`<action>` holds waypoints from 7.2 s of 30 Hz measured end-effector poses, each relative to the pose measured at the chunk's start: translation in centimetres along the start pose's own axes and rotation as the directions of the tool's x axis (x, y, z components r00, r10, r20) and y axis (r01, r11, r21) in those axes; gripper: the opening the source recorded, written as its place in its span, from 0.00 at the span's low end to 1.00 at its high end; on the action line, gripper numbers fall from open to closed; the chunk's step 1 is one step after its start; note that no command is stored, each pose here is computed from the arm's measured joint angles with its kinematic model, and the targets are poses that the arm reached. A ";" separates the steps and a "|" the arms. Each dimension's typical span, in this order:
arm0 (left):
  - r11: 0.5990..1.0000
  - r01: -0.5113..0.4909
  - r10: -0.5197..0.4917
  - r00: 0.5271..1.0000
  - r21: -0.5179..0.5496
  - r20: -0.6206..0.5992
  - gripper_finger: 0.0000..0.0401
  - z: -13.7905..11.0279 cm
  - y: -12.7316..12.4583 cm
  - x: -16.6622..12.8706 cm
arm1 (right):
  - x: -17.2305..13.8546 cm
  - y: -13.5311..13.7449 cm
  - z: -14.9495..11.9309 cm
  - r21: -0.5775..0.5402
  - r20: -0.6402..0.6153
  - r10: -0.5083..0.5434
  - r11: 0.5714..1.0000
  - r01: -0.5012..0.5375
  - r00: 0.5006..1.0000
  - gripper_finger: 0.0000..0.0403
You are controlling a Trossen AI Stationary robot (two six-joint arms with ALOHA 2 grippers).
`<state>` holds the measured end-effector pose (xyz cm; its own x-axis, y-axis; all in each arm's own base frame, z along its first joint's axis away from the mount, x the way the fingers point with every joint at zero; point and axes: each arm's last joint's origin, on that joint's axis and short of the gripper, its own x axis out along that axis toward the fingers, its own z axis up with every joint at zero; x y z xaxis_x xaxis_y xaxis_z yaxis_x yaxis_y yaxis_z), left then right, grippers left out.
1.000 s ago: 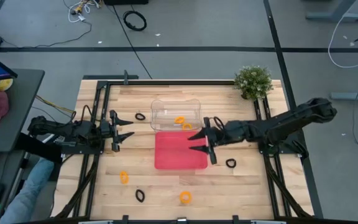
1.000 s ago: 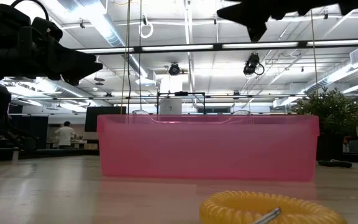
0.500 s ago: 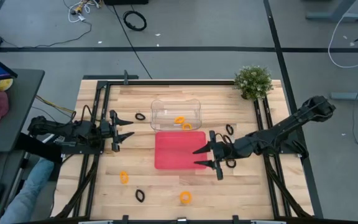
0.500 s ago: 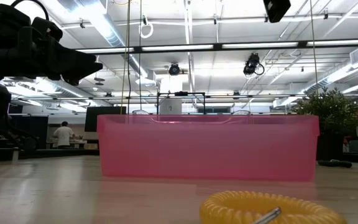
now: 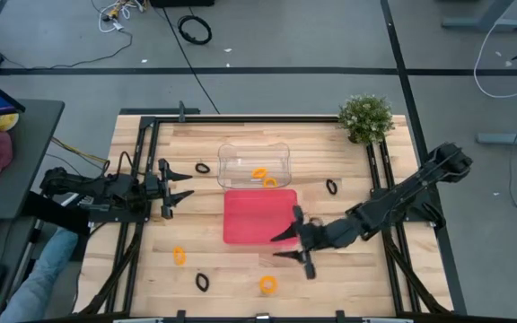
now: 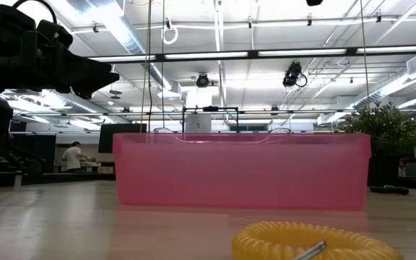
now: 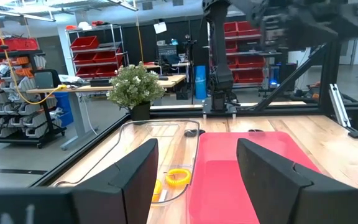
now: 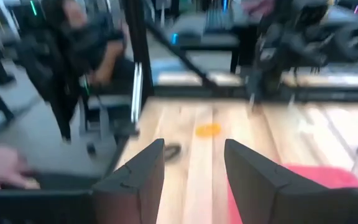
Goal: Sort spring keychains
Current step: Put the yellow spring keychain into the transparent bin, then adjust the red bin
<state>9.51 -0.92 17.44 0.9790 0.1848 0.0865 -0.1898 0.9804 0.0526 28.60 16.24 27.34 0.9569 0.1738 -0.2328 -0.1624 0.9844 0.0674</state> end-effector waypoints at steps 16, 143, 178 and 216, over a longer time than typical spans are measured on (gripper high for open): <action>1.000 0.000 0.000 1.000 0.000 0.000 0.55 0.0 0.0 0.0 | 6.3 2.7 -4.7 -0.058 -0.467 -0.044 0.998 0.019 0.883 0.43; 1.000 0.000 0.000 1.000 -0.001 0.001 0.55 0.0 0.0 0.0 | 7.7 -13.6 1.4 -0.430 -0.385 -0.462 0.856 0.288 0.799 0.00; 1.000 0.000 0.000 1.000 -0.001 0.001 0.55 0.0 0.0 0.0 | 6.2 -23.4 2.4 -0.393 -0.339 -0.591 0.796 0.461 0.732 0.25; 1.000 0.000 0.000 1.000 0.000 0.001 0.55 0.0 0.0 0.0 | 6.6 -15.0 -3.9 -0.065 -0.678 -0.084 0.996 0.054 0.730 0.47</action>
<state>9.51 -0.92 17.45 0.9789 0.1848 0.0872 -0.1898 0.9804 0.0523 36.37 2.73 21.00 0.5490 0.0625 -0.8335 -0.1263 0.9920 -0.0088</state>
